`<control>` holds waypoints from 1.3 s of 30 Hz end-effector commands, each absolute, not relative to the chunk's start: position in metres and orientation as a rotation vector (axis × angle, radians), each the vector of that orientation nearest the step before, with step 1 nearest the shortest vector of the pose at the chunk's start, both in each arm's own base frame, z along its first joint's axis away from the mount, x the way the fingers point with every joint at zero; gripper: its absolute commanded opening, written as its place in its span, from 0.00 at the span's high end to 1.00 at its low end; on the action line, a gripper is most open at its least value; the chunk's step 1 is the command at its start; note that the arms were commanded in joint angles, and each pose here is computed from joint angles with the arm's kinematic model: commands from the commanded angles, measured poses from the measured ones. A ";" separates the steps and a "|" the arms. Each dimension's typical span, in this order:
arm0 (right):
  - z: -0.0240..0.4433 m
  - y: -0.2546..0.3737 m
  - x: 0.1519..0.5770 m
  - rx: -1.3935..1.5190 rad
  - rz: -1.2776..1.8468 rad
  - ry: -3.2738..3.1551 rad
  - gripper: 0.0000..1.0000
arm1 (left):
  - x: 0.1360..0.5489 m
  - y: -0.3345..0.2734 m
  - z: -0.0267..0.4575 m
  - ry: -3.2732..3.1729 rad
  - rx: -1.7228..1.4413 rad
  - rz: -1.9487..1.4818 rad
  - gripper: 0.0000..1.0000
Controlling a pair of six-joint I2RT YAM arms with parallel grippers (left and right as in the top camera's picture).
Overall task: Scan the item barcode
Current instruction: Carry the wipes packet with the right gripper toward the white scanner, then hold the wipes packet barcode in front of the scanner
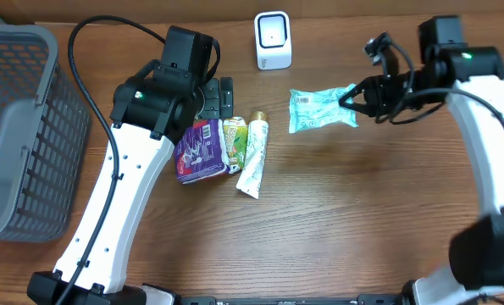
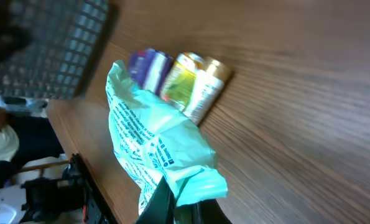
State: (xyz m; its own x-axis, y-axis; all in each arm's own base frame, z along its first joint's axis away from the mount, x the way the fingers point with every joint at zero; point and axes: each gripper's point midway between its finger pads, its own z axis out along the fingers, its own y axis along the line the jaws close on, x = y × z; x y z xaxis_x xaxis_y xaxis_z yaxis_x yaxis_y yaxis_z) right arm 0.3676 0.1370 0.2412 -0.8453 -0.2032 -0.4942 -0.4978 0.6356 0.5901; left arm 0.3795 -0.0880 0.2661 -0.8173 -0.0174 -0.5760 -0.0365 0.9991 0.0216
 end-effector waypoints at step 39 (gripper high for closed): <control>0.260 0.208 0.555 -0.614 -0.702 1.783 0.96 | 0.384 -0.083 0.272 2.507 -0.068 0.058 0.00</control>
